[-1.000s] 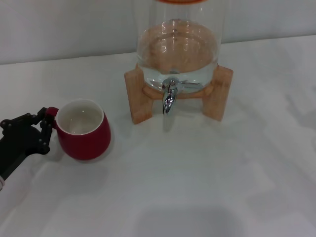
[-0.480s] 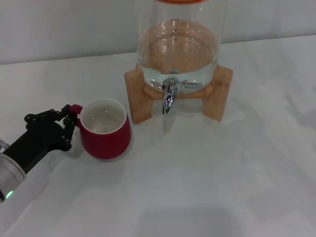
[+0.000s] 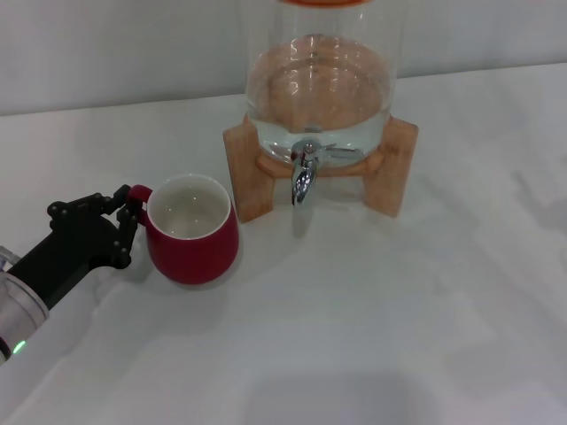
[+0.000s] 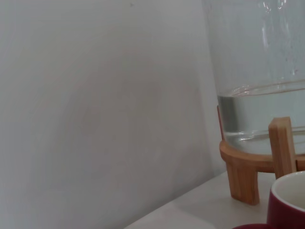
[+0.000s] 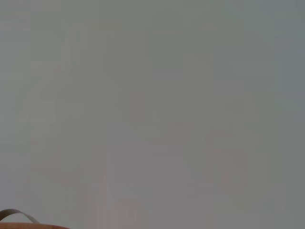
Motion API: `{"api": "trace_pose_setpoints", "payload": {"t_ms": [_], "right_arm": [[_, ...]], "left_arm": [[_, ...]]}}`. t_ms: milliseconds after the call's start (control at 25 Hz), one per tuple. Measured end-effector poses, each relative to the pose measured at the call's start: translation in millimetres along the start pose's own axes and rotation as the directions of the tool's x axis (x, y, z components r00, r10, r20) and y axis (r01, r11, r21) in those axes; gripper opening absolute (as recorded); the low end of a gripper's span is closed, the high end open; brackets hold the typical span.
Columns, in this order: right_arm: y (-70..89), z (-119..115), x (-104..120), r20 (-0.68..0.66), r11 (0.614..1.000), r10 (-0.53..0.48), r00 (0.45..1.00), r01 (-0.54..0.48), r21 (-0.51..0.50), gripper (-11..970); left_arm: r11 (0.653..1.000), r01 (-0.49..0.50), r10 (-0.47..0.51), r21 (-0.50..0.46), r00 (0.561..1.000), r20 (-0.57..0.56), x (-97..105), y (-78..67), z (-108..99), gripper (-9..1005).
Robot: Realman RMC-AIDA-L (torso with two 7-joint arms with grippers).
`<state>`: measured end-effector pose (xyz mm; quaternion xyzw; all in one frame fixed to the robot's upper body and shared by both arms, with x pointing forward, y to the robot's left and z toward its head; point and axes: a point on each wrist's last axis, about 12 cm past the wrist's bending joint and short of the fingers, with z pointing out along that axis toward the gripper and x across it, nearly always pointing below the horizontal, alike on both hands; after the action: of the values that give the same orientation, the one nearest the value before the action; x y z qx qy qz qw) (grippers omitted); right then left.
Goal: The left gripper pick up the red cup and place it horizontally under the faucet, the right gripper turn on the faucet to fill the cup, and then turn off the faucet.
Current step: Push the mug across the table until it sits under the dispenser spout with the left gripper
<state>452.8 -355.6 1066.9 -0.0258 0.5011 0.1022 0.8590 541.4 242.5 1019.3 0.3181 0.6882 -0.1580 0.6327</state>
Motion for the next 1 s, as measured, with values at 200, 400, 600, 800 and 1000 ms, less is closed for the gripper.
{"api": "trace_pose_setpoints", "payload": {"t_ms": [200, 400, 600, 800, 1000], "right_arm": [[0.1, 0.5, 0.1, 0.001, 1.000, 0.000, 1.000, 0.000, -0.001, 854], [0.3, 1.1, 0.1, 0.002, 1.000, 0.001, 1.000, -0.001, -0.002, 854], [0.5, 2.0, 0.3, 0.003, 1.000, 0.001, 1.000, -0.001, -0.004, 854], [0.6, 2.4, 0.4, 0.003, 1.000, 0.001, 1.000, -0.001, -0.004, 855], [0.7, 3.0, 0.5, 0.004, 1.000, 0.000, 1.000, 0.000, -0.005, 855]], "left_arm": [[1.000, 0.002, -0.002, 0.004, 1.000, 0.010, -1.6, -1.9, 1.7, 104], [1.000, 0.006, -0.007, 0.021, 1.000, 0.014, -1.6, -9.0, 3.7, 104], [1.000, 0.012, -0.012, 0.027, 1.000, 0.018, -2.0, -13.4, 6.0, 104], [0.999, 0.007, -0.008, 0.032, 1.000, 0.023, -3.6, -13.5, 7.8, 104], [0.999, -0.001, -0.001, 0.051, 0.999, 0.039, -7.6, -17.2, 11.9, 104]]}}
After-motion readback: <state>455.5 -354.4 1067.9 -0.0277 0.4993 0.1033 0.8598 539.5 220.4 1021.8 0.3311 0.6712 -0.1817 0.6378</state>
